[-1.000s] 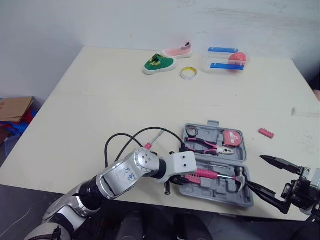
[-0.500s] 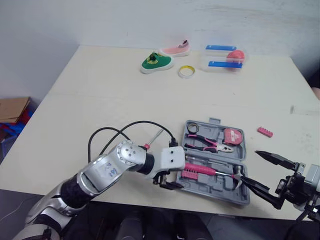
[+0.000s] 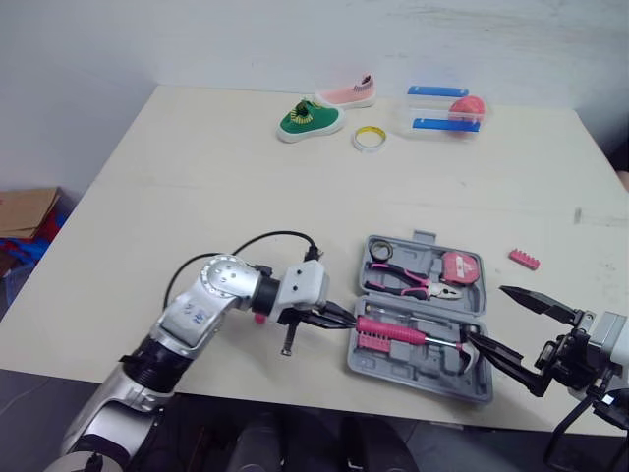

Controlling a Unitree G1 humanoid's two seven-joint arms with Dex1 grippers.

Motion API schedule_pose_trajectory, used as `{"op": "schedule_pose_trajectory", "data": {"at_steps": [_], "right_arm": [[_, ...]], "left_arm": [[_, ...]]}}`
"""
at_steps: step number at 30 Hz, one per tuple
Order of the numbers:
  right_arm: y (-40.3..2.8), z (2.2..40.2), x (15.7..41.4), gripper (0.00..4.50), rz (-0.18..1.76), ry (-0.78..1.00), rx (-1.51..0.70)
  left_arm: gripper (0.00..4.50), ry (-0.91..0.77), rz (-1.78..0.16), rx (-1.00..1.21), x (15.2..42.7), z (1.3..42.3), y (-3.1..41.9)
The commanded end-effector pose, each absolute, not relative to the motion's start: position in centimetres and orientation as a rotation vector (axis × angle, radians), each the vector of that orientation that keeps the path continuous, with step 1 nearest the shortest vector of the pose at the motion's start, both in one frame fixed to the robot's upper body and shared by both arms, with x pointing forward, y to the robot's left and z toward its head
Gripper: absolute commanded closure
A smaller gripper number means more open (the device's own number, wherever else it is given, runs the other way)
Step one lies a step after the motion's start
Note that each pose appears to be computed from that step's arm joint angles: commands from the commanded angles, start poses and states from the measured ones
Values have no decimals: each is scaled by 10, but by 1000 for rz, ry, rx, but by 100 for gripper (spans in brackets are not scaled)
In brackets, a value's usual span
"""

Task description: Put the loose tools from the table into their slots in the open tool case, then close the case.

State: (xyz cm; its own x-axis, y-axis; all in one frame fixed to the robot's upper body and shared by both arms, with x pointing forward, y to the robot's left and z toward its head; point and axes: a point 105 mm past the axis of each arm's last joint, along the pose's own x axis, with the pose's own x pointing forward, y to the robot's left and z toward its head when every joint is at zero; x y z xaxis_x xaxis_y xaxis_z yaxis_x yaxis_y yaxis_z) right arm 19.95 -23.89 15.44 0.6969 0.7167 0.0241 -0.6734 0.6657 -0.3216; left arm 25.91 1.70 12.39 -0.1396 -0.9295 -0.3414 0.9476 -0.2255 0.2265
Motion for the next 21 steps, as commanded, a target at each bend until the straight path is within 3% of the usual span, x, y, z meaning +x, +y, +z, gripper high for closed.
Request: {"op": "schedule_pose_trajectory", "data": {"at_steps": [1, 11, 21], "right_arm": [[-237, 159, 198, 0, 777, -179, -322], [-240, 154, 193, 0, 753, -173, -323], [-242, 153, 194, 0, 741, -177, -328]], "left_arm": [[446, 15, -1761, 513, 255, 122, 4], [446, 124, -1691, 619, 272, 96, 2], [446, 421, -1733, 826, 271, 56, 12]]}}
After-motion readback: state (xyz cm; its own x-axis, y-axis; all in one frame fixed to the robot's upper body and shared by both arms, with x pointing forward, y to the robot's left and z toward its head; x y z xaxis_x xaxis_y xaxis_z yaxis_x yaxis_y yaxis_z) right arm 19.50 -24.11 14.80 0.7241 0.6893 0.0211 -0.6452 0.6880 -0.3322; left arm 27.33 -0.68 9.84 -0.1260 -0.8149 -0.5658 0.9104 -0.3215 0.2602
